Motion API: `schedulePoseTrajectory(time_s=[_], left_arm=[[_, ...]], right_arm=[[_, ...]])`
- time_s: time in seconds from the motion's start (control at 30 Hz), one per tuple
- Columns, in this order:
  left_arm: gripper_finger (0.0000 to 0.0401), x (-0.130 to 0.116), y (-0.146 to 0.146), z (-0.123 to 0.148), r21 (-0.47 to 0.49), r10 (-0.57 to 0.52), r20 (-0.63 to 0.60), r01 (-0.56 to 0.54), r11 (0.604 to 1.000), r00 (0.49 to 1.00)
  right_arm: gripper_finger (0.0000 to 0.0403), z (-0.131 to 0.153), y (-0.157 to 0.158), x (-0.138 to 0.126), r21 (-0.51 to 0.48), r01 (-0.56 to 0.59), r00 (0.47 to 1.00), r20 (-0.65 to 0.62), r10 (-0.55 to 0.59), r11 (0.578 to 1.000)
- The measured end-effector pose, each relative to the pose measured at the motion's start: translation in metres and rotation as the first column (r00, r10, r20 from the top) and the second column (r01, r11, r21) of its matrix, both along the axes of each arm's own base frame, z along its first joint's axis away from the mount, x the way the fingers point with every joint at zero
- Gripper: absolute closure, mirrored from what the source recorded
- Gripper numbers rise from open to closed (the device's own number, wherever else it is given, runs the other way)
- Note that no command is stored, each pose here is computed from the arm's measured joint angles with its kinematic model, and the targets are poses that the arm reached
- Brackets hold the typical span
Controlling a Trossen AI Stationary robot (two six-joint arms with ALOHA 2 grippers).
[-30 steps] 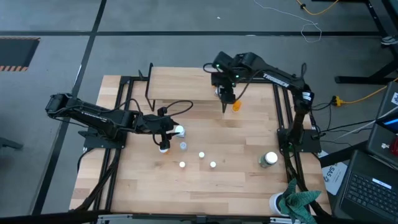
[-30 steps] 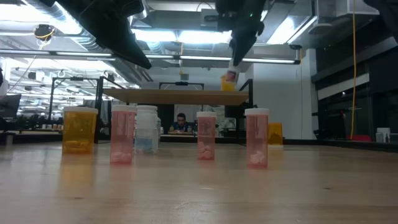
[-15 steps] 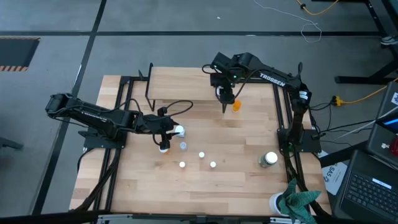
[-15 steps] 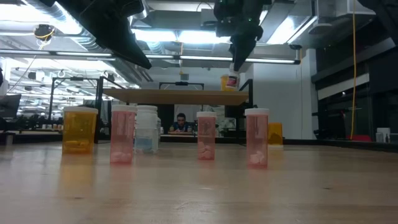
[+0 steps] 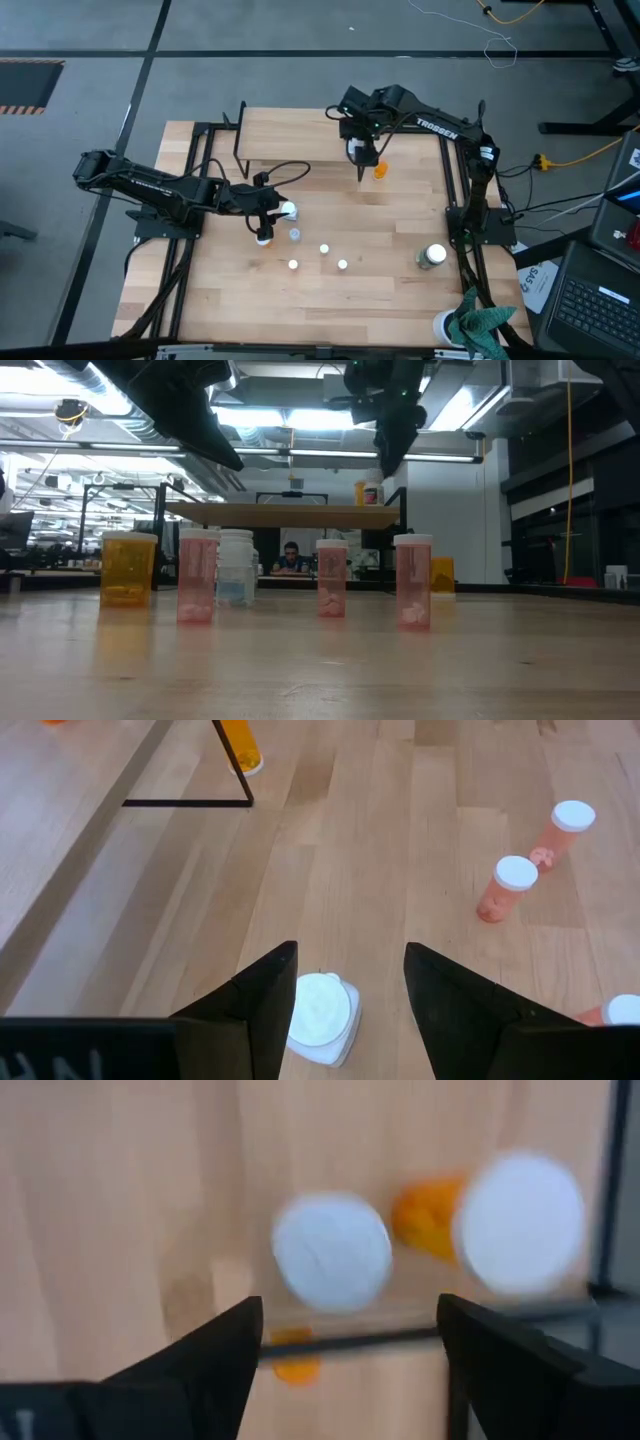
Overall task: Pick and place medicine bottles onto shelf by color
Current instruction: Put the top orange pill bottle on the shelf
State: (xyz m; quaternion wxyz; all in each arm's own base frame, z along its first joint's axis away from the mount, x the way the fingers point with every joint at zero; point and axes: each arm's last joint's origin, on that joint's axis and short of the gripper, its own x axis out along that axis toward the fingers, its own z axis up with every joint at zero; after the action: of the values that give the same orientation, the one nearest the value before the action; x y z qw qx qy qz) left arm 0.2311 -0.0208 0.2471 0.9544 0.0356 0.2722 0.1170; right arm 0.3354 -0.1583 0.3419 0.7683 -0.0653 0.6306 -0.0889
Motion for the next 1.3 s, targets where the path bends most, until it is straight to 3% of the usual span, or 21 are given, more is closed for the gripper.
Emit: schedulePoseTrajectory(time_s=[0.13,0.43,0.6,0.77,1.07,1.3], left_arm=[[0.022,0.0,0.0,0.0,0.001,-0.001,0.0,0.001,1.0,1.0],[0.022,0.0,0.0,0.0,-0.003,0.002,0.001,-0.002,1.0,1.0],[0.022,0.0,0.0,0.0,-0.004,0.002,0.001,-0.002,1.0,1.0],[0.022,0.0,0.0,0.0,-0.006,0.003,0.002,-0.003,1.0,1.0],[0.022,0.0,0.0,0.0,-0.005,0.003,0.002,-0.003,1.0,1.0],[0.022,0.0,0.0,0.0,-0.005,0.003,0.002,-0.003,1.0,1.0]], right_arm=[[0.0101,0.017,0.004,-0.011,-0.06,0.048,0.996,-0.069,-0.052,0.997],[0.0099,0.039,0.008,-0.043,0.078,0.127,0.992,0.003,-0.128,0.989],[0.0099,0.031,0.009,-0.073,0.116,0.277,0.96,0.008,-0.28,0.954],[0.0099,0.001,0.017,-0.085,0.147,0.416,0.896,0.107,-0.432,0.898],[0.0099,-0.089,0.038,-0.1,0.165,0.427,0.849,0.265,-0.456,0.889],[0.0099,-0.147,0.041,-0.116,-0.007,0.51,0.823,0.294,-0.485,0.86]])
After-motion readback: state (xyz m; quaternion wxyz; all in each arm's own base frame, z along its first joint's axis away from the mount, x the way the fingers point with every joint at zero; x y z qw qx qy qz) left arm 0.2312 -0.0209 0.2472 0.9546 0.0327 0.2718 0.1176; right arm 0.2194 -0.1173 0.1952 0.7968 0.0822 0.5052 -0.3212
